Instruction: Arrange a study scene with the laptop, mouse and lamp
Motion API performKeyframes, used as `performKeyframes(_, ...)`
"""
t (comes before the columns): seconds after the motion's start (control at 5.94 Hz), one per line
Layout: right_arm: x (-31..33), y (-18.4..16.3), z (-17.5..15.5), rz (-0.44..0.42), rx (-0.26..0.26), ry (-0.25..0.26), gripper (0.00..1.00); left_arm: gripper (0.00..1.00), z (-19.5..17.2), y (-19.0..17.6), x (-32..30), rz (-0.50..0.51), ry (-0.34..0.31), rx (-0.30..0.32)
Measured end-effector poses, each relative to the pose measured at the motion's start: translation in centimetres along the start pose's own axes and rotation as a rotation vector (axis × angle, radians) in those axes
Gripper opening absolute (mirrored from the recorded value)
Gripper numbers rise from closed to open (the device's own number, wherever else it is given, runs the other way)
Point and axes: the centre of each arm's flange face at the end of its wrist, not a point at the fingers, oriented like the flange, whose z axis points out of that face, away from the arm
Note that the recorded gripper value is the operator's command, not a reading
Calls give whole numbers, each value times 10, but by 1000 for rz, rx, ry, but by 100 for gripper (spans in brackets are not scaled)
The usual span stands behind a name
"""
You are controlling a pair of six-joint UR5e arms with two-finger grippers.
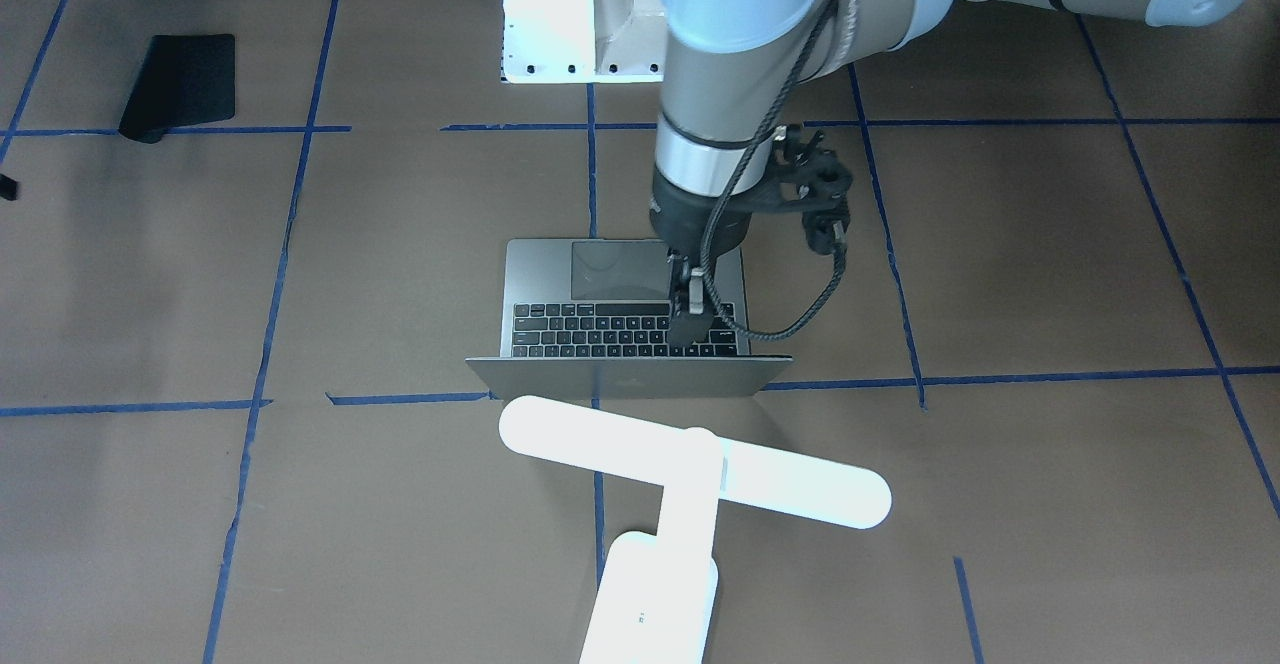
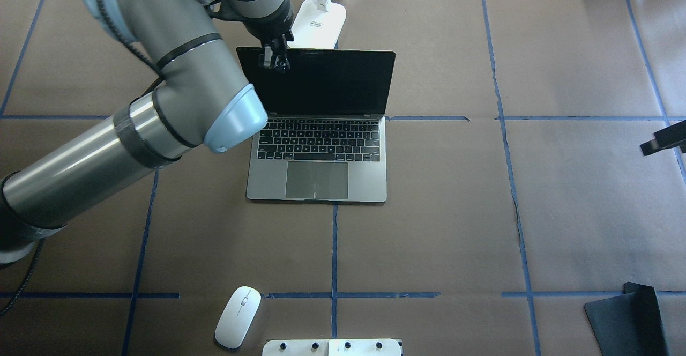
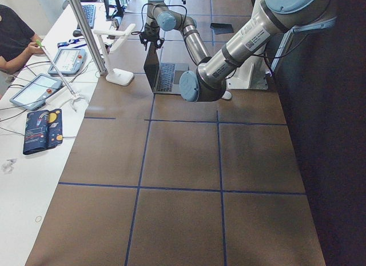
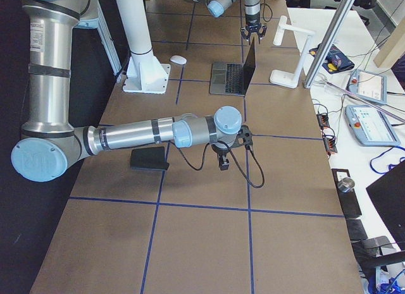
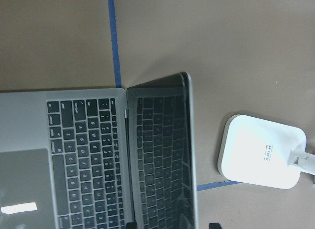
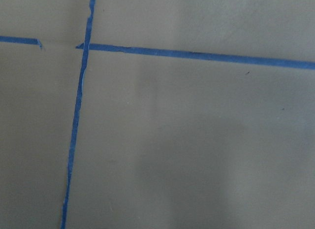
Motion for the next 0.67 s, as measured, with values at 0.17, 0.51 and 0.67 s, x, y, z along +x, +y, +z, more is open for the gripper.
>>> performKeyframes(0.17,-19,29,26,80,11,12,100,74,-3,-9,-8,34,0,-8)
performKeyframes(0.51,-22,108,67,171,30,53,100,74,-6,-18,-20,65,6,-19)
performKeyframes(0.67,-12,142,76,196,17,69,99,74,-11,-29,-36,93,11,-32)
